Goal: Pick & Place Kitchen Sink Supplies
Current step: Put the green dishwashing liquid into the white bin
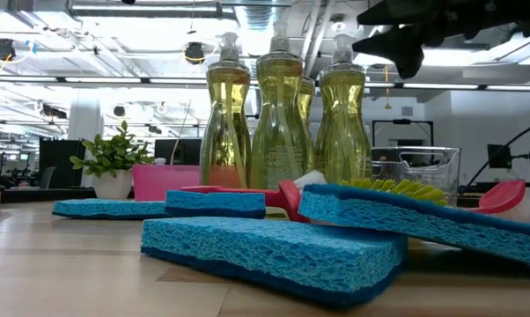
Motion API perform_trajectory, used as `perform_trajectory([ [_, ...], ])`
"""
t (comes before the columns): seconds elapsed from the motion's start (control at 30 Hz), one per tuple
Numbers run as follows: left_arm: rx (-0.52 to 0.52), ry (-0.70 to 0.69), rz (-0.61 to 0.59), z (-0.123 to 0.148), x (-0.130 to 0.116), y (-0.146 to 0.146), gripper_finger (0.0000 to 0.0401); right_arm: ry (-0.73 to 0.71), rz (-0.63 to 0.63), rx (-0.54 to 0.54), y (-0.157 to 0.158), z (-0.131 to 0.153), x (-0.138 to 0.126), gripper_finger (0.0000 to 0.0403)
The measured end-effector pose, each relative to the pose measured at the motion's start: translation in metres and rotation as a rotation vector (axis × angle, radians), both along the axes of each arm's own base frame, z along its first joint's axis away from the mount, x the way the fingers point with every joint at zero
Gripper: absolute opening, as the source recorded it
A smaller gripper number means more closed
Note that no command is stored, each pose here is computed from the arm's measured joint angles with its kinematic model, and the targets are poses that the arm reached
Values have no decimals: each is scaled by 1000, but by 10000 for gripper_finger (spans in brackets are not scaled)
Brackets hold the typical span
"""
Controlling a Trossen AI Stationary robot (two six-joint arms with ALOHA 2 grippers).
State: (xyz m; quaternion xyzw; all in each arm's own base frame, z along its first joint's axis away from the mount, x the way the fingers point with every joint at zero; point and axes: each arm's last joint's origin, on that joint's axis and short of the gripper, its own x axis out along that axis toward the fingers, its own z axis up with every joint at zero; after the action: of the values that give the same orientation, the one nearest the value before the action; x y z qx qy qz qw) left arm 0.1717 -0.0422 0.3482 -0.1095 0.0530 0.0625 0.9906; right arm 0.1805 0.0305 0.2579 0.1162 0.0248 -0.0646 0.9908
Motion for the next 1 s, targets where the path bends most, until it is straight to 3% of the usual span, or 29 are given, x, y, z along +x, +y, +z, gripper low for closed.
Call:
perform_trajectory([
  [0.67,0,0,0,0,0,0,104,24,-101,-29,-19,-2,2,224],
  [1.0,0,0,0,0,0,0,104,37,-116,-31,-20,-12,20,222],
])
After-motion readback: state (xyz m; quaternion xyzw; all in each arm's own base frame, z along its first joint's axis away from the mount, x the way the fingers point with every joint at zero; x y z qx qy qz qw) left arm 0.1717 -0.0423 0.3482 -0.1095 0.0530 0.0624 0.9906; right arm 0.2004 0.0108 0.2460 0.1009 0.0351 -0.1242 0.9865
